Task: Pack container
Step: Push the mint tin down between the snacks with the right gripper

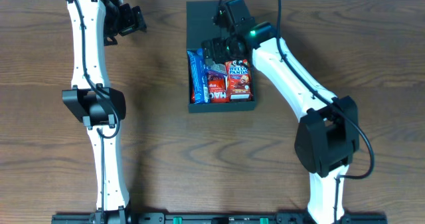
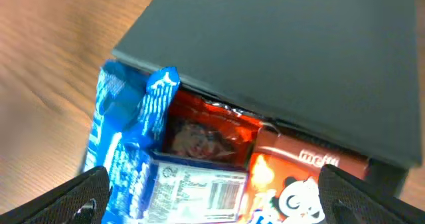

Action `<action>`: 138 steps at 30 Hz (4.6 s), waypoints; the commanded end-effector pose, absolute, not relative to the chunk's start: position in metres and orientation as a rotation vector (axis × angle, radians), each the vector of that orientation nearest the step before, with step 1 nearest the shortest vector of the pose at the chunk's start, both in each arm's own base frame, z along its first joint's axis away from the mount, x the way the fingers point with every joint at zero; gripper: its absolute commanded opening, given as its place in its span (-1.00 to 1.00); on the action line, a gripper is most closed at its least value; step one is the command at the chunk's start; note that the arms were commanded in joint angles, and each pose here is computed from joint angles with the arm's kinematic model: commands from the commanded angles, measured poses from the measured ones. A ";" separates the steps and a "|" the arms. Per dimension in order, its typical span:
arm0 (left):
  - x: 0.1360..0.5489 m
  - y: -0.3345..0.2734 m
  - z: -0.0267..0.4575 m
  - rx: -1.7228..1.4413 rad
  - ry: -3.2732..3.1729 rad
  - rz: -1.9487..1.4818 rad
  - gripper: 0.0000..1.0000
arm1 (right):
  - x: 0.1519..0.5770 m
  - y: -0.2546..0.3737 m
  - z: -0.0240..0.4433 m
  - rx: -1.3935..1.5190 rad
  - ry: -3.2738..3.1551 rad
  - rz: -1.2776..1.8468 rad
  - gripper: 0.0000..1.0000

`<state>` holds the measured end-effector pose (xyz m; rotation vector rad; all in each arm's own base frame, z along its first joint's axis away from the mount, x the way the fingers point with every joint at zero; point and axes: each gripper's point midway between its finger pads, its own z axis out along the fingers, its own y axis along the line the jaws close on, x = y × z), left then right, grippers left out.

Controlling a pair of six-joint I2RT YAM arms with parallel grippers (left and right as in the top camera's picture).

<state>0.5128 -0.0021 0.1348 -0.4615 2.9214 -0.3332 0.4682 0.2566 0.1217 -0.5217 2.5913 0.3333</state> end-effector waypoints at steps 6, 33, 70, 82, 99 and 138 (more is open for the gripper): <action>0.505 -0.001 0.143 -0.434 2.935 -0.320 0.90 | 0.471 0.260 0.127 -0.930 2.433 0.321 0.77; 0.506 -0.001 0.143 -0.433 2.930 -0.320 0.90 | 0.445 0.285 0.115 -0.913 2.491 0.567 -0.97; 0.507 0.000 0.143 -0.395 2.926 -0.311 0.90 | 0.437 0.257 0.114 -1.250 2.449 0.403 0.57; 0.507 0.000 0.143 -0.395 2.927 -0.311 0.91 | 0.448 0.266 0.114 -1.340 2.333 0.371 0.59; 0.507 0.000 0.143 -0.395 2.927 -0.312 0.91 | 0.432 0.271 0.083 -1.437 2.365 0.469 0.63; 0.507 0.000 0.143 -0.394 2.927 -0.311 0.91 | 0.450 0.285 0.068 -1.274 2.407 0.513 -0.21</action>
